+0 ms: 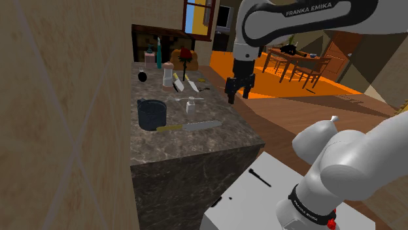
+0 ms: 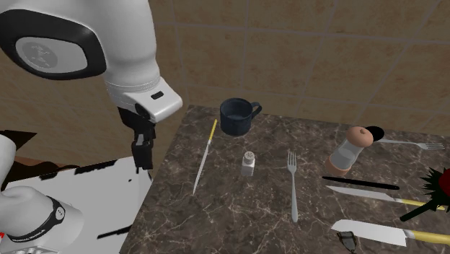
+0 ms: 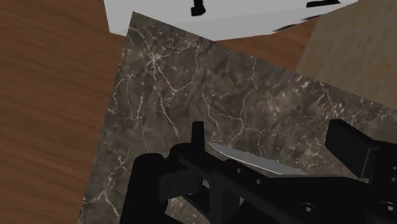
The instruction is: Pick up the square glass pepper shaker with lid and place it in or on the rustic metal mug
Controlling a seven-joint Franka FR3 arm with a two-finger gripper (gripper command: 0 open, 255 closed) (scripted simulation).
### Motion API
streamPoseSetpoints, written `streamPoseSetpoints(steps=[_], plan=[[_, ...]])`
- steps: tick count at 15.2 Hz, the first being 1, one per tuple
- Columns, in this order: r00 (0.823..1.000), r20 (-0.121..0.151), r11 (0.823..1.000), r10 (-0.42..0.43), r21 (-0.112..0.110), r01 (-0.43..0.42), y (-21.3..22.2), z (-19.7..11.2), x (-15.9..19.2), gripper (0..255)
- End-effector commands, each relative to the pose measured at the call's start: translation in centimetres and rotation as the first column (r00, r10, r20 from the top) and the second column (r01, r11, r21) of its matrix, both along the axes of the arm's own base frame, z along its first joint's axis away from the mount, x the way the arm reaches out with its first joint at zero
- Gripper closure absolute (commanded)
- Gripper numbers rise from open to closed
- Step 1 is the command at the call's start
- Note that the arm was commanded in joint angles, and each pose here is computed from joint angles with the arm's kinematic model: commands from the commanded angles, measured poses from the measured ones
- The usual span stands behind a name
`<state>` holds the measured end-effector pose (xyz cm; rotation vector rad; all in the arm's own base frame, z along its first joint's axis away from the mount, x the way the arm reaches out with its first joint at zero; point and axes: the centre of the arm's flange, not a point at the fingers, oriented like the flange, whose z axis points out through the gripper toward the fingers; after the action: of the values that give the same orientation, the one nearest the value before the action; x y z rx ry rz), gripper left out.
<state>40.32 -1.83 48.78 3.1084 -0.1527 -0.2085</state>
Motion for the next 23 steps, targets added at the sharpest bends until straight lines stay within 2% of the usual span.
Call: streamPoseSetpoints(steps=[1, 20, 23], plan=[[1.000, 0.006, 1.000, -0.008, 0.006, 0.008, 0.2, -1.0, 2.3, 0], [0.995, 0.049, 0.995, -0.087, 0.059, 0.084, -1.0, -10.7, 24.6, 0], [0.995, 0.049, 0.995, -0.087, 0.059, 0.084, -0.9, -12.3, 24.5, 0]])
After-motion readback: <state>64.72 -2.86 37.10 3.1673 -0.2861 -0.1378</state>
